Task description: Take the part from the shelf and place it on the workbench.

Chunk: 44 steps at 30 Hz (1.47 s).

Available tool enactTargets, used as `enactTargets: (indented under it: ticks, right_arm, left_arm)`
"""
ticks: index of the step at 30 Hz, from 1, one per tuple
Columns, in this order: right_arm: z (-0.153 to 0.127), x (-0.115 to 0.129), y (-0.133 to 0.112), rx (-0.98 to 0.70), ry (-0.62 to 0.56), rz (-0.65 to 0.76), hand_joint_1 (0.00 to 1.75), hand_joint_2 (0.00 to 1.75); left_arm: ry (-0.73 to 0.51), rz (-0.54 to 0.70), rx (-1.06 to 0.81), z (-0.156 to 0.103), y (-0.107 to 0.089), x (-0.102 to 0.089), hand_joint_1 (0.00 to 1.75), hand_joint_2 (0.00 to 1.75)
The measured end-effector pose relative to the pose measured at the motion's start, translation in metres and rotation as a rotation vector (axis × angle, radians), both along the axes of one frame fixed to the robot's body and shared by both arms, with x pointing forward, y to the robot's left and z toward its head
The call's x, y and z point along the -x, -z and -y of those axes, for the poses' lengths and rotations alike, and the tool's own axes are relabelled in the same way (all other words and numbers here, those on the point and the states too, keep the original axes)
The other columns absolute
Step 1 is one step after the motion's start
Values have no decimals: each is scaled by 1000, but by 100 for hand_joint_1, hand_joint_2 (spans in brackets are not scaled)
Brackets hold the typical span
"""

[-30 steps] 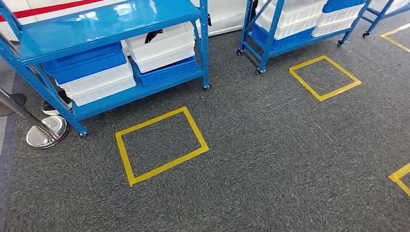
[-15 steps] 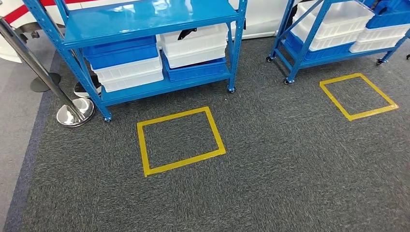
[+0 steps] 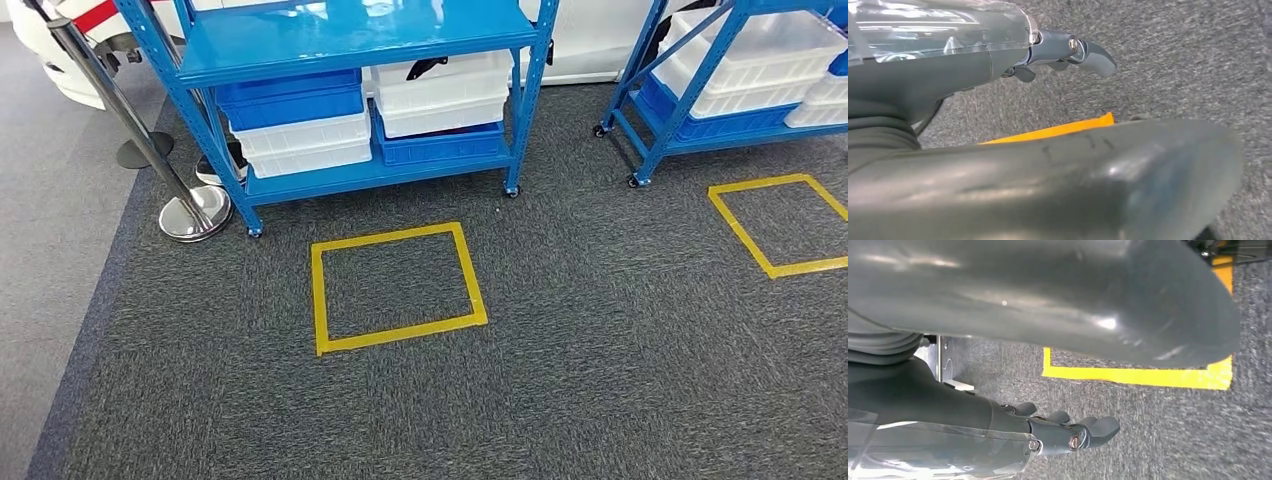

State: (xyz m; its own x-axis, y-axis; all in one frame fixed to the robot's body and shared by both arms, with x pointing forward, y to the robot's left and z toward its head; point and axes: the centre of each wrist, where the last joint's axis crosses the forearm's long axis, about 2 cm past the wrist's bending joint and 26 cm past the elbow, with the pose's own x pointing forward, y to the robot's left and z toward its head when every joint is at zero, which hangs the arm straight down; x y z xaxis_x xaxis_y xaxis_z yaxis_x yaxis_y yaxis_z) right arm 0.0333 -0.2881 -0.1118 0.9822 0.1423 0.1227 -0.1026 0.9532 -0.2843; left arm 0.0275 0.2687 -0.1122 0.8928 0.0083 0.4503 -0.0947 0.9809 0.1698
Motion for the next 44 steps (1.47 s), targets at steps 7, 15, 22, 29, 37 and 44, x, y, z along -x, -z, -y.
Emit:
enactTargets:
  ticks: [7,15,22,29,37,44]
  right_arm:
    - [0,-2,0,0,1,13,0,0]
    - [3,7,1,-1,0,-2,0,0]
    - [3,4,0,-5,1,1,0,0]
    - [2,7,1,-15,7,-5,0,0]
    - [0,-1,0,-14,29,1,0,44]
    - [2,4,0,-25,130,-16,0,0]
  left_arm:
    - [-2,-1,1,0,0,1,0,0]
    - [-4,-7,6,2,0,3,0,0]
    - [-4,1,8,2,0,-2,0,0]
    - [1,-17,19,1,0,5,0,0]
    - [16,-19,18,-2,0,3,0,0]
    - [22,-18,29,-2,0,2,0,0]
